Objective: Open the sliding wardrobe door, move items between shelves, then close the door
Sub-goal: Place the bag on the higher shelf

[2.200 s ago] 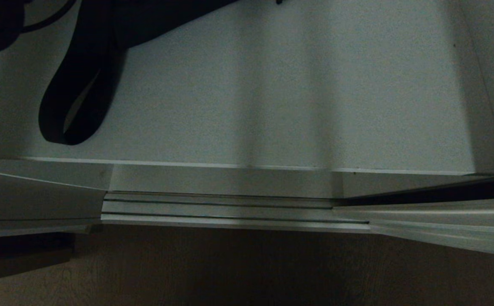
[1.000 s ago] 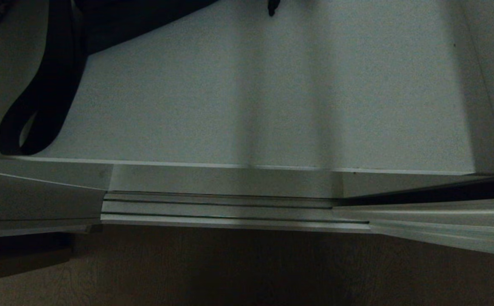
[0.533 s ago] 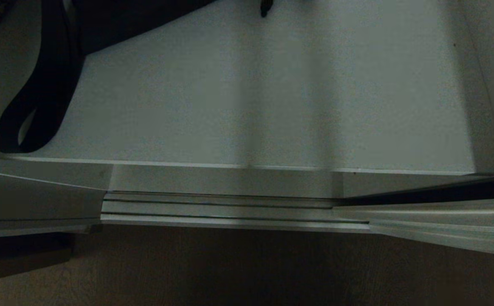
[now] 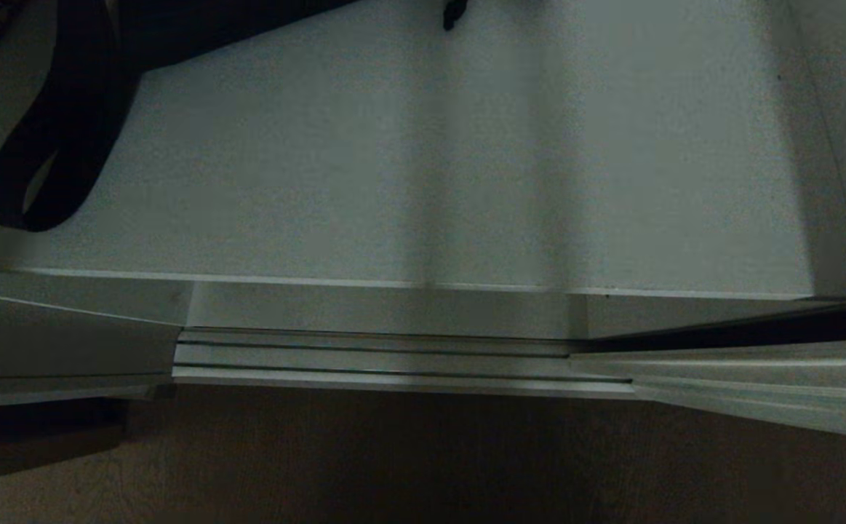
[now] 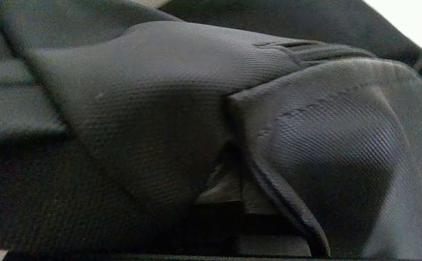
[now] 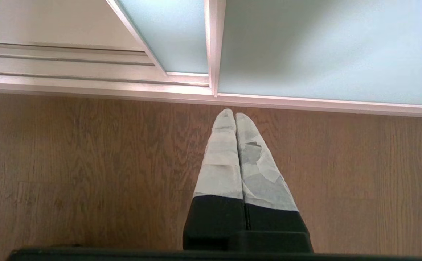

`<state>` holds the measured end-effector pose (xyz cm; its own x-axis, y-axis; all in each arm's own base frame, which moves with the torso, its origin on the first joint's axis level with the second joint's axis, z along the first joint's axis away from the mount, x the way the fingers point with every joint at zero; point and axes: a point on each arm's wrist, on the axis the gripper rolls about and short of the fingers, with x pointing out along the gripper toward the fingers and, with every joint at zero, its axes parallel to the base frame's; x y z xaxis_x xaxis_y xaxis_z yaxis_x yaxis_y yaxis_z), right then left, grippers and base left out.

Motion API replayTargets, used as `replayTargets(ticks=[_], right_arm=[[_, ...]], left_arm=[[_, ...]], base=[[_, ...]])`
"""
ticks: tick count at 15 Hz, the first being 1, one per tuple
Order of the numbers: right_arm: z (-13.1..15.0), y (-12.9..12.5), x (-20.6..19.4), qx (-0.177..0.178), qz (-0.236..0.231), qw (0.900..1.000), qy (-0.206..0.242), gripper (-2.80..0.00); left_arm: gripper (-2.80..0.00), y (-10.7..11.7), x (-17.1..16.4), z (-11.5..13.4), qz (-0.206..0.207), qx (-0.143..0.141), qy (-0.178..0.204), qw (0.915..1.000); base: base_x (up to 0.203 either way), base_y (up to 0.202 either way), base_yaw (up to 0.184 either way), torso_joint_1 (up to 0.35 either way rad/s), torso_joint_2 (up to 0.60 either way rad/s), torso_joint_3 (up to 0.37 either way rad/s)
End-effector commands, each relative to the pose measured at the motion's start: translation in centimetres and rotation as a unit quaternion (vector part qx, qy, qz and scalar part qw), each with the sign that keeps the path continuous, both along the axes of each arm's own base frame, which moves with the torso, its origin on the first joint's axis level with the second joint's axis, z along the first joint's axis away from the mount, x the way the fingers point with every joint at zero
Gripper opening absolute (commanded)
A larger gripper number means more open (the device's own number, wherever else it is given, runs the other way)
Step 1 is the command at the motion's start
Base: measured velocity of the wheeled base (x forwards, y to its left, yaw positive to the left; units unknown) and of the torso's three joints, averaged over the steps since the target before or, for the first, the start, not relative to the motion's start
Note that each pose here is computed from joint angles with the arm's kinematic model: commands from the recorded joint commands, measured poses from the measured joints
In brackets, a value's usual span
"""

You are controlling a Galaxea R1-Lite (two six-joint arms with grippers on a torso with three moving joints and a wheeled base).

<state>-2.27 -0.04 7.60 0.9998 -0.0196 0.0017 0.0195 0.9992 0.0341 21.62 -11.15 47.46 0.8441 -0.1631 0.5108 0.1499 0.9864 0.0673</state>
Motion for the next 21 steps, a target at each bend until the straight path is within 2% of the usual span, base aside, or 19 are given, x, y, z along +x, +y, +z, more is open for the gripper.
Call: replayTargets(ticks=[1,3,4,6,8,11,12,14,17,19,21], right_arm=[[0.0,0.0,0.0,0.000,0.000,1.000,0.000,-2.80],[0.0,0.0,0.0,0.000,0.000,1.000,0.000,-2.80],[0.0,0.0,0.0,0.000,0.000,1.000,-0.001,-2.80],[0.0,0.0,0.0,0.000,0.000,1.000,0.000,-2.80],[0.0,0.0,0.0,0.001,0.000,1.000,0.000,-2.80],[0.0,0.0,0.0,0.000,0.000,1.000,0.000,-2.80],[0.0,0.0,0.0,0.001,0.000,1.000,0.000,-2.80],[0.0,0.0,0.0,0.000,0.000,1.000,-0.001,-2.80],[0.0,0.0,0.0,0.001,0.000,1.000,-0.001,-2.80],[0.0,0.0,0.0,0.001,0.000,1.000,-0.001,-2.80],[0.0,0.0,0.0,0.001,0.000,1.000,0.000,-2.80]], left_arm=[[-2.80,-0.6,0.8,-0.4,-0.001,-0.001,0.002,1.0000],[-2.80,-0.6,1.2,-0.8,0.020,-0.008,0.016,0.9996],[0.00,-0.8,1.5,-1.0,0.025,-0.007,0.022,0.9994],[0.00,-1.2,1.8,-1.1,0.017,-0.010,0.023,0.9995],[0.00,-2.9,2.1,-1.2,-0.018,-0.027,0.029,0.9991],[0.00,-4.8,2.7,-2.3,-0.039,-0.013,0.061,0.9973],[0.00,-4.7,2.6,-2.4,-0.036,-0.005,0.070,0.9969],[0.00,-3.6,1.2,-1.5,-0.025,-0.008,0.064,0.9976],[0.00,-1.9,-0.5,-0.6,0.005,0.017,0.060,0.9980],[0.00,-0.7,-1.0,-0.6,0.028,0.045,0.075,0.9958],[0.00,0.0,-1.8,-0.2,0.031,0.040,0.072,0.9961]], base=[[0.000,0.000,0.000,0.000,0.00,0.000],[0.000,0.000,0.000,0.000,0.00,0.000],[0.000,0.000,0.000,0.000,0.00,0.000],[0.000,0.000,0.000,0.000,0.00,0.000],[0.000,0.000,0.000,0.000,0.00,0.000],[0.000,0.000,0.000,0.000,0.00,0.000],[0.000,0.000,0.000,0.000,0.00,0.000],[0.000,0.000,0.000,0.000,0.00,0.000],[0.000,0.000,0.000,0.000,0.00,0.000],[0.000,0.000,0.000,0.000,0.00,0.000],[0.000,0.000,0.000,0.000,0.00,0.000]])
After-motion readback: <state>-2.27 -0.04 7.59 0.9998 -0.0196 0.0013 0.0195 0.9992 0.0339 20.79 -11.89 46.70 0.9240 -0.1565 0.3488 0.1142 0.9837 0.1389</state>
